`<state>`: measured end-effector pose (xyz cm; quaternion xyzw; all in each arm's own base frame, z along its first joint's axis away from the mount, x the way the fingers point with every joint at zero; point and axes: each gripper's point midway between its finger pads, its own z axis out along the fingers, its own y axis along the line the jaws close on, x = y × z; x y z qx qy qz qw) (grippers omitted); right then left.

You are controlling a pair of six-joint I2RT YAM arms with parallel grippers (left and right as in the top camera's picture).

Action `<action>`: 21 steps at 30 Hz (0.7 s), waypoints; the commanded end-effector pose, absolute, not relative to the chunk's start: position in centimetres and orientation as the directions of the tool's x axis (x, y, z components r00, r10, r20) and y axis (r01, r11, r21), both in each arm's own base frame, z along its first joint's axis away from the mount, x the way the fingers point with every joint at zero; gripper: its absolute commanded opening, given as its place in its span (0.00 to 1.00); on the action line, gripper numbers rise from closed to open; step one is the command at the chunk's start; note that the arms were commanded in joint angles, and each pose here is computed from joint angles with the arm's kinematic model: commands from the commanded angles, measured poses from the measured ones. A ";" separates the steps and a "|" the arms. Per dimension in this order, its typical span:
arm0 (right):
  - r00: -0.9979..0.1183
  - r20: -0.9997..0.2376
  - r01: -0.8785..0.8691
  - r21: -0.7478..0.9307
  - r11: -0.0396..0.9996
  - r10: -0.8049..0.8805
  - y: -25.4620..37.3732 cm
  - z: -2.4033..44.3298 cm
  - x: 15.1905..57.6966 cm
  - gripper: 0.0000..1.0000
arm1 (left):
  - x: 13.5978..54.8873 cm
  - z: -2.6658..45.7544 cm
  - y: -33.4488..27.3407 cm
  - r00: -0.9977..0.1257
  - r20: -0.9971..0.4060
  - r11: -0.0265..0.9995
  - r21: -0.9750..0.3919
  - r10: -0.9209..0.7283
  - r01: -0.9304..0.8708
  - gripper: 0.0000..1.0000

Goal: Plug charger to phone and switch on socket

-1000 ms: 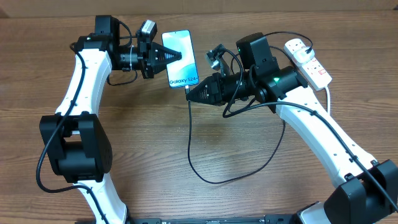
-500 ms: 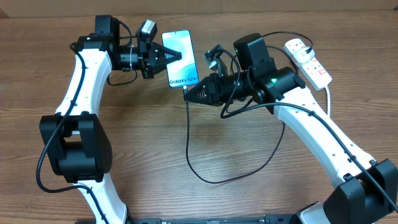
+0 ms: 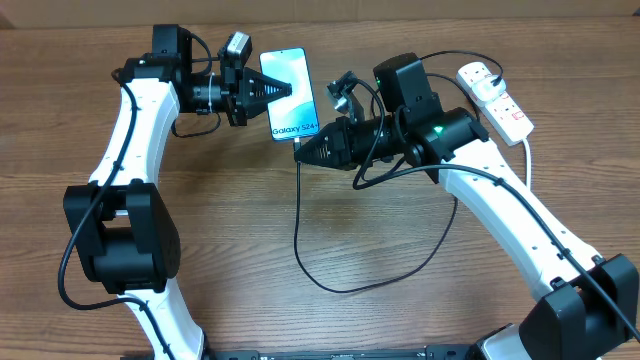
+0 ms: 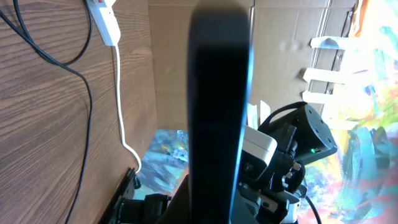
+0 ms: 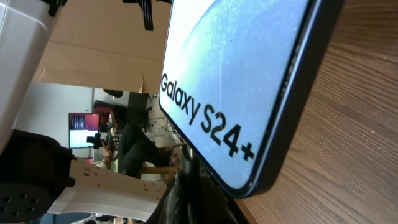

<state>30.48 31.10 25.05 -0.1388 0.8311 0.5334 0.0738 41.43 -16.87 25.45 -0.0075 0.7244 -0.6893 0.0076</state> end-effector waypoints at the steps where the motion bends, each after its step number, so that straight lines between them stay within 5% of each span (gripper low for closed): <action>1: -0.953 -0.270 -0.304 0.865 0.399 -0.140 31.2 24.5 31.1 0.04 | 41.2 26.4 -16.9 -1.000 -0.027 -0.011 -1.000 -0.003 0.027 0.04; 21: -0.967 -0.205 -0.246 0.902 0.354 -0.151 30.8 24.5 31.0 0.04 | 41.3 26.5 -16.9 -0.998 -0.061 -0.011 -0.998 -0.003 0.061 0.04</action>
